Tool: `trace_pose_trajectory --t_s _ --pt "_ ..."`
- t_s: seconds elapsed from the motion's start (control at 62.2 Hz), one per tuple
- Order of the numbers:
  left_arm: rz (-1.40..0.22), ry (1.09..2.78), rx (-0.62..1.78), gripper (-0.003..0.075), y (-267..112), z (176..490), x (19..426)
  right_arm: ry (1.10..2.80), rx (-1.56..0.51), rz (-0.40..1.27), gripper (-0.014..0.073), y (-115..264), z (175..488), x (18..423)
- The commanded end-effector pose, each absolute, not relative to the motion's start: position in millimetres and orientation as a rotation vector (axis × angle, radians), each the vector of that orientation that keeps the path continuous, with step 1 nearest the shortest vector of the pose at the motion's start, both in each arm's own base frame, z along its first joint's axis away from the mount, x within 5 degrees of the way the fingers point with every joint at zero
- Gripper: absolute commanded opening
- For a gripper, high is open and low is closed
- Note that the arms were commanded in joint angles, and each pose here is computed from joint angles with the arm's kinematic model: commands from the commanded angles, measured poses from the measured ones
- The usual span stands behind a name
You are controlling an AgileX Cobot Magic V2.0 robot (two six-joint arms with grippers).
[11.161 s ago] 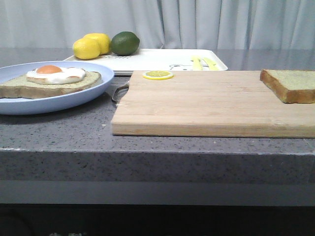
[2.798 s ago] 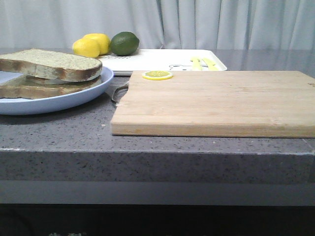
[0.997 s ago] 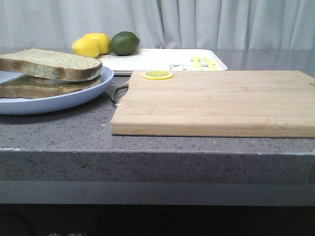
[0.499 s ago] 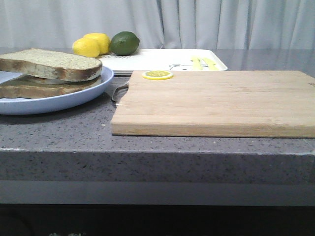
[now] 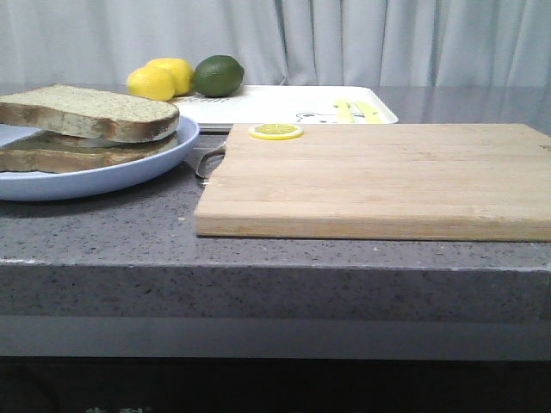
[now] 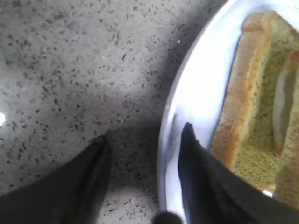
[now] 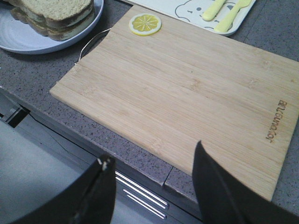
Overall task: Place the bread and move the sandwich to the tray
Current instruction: 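Move the left gripper to the blue plate rim and grasp it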
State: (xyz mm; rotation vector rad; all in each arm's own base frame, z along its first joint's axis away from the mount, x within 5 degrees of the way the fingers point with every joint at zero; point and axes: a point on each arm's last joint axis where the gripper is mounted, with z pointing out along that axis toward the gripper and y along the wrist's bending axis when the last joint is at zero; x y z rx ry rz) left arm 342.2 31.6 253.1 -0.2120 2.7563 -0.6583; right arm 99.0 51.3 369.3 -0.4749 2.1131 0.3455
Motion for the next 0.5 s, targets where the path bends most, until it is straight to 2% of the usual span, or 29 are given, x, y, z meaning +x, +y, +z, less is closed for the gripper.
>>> trace_pose_trajectory --t_s 0.0,0.113,0.289,0.482 --pt "-0.68 2.681 -0.204 0.0228 29.0 273.5 342.6 2.026 -0.451 0.345 0.0402 50.3 382.4 100.3" --pt "-0.677 2.678 -0.205 0.0115 29.2 273.5 342.9 2.026 -0.451 0.345 0.0402 50.3 382.4 100.3" --pt "-0.674 2.675 -0.205 -0.0016 29.4 273.6 343.1 2.026 -0.451 0.345 0.0402 50.3 382.4 100.3" --pt "-0.703 2.674 -0.211 -0.002 27.8 274.2 342.7 2.026 -0.451 0.345 0.0402 50.3 382.4 100.3"
